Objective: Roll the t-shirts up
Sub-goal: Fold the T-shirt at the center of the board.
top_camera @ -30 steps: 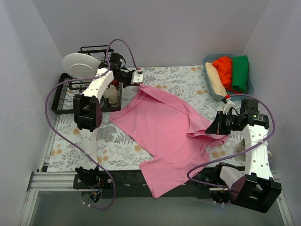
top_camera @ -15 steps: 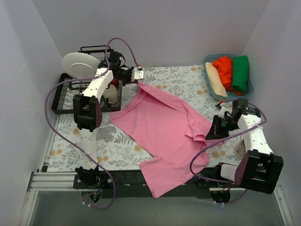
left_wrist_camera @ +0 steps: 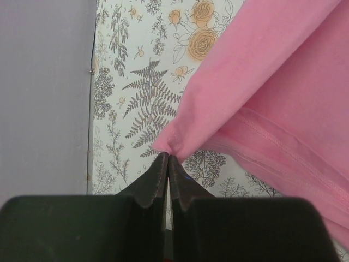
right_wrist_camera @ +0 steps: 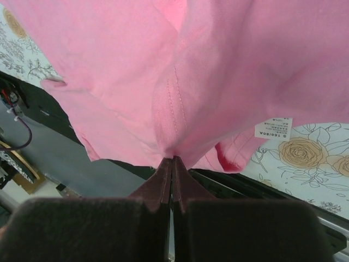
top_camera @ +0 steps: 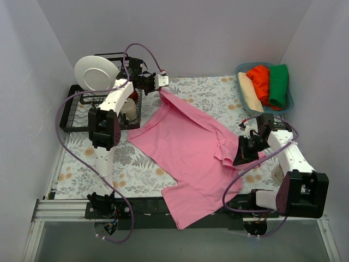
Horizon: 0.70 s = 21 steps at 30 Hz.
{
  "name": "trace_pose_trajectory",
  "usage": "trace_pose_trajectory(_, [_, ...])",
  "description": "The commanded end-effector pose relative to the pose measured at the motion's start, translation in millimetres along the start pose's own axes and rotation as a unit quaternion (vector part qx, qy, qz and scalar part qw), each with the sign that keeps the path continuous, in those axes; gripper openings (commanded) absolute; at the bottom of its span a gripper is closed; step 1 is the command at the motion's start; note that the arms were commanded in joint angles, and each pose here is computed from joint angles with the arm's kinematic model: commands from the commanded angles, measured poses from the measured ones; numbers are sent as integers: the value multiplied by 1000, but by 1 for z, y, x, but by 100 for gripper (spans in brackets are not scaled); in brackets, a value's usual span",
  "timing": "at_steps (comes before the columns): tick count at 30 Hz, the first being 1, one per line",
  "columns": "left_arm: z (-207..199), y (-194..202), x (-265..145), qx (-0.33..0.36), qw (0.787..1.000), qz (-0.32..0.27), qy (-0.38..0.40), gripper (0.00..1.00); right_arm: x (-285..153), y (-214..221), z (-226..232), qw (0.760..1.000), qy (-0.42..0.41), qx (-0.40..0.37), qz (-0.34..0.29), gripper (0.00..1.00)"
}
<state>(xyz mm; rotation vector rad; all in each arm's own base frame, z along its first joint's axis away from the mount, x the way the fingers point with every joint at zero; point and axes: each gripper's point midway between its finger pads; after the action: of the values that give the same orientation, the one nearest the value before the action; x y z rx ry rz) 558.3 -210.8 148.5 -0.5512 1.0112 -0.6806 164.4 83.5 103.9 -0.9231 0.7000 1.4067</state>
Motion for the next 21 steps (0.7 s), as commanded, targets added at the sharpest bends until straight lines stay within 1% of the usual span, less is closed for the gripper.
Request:
trace_pose_trajectory(1, [14,28,-13,-3,1000,17,-19,0,-1,1,15,999,-19,-24,10,1])
trace_pose_trajectory(2, [14,31,-13,-1,1000,22,-19,0,-1,4,20,999,-30,-33,12,1])
trace_pose_trajectory(6, [6,40,-13,49,998,35,2,0,-16,4,43,995,-76,-66,-5,1])
trace_pose_trajectory(9, [-10,45,-12,72,996,38,31,0,-23,6,54,992,-83,-93,-13,1])
trace_pose_trajectory(10, [-24,49,-14,95,993,41,58,0,-23,7,54,992,-83,-95,-15,1])
trace_pose_trajectory(12, [-40,55,-19,122,987,53,91,0,-21,9,55,992,-79,-99,-12,1])
trace_pose_trajectory(13, [-57,59,-23,146,979,56,127,0,-21,10,55,992,-79,-102,-9,1])
trace_pose_trajectory(15, [-73,69,-31,166,970,79,161,0,-20,12,57,992,-81,-102,-2,1])
trace_pose_trajectory(17, [-91,81,-36,177,960,95,196,0,-18,14,59,991,-84,-107,4,1])
trace_pose_trajectory(21, [-107,96,-40,172,950,118,232,0,-16,16,60,991,-80,-111,9,1])
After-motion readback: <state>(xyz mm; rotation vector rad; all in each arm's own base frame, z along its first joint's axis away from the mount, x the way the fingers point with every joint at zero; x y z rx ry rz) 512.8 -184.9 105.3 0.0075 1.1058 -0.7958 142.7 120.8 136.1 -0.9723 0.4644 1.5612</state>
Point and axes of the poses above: each gripper's point midway between its finger pads, its own x axis out along the fingers, its own z axis along the line the jaws close on, y = z × x, and after that the axes turned 3 degrees about -x, right-handed
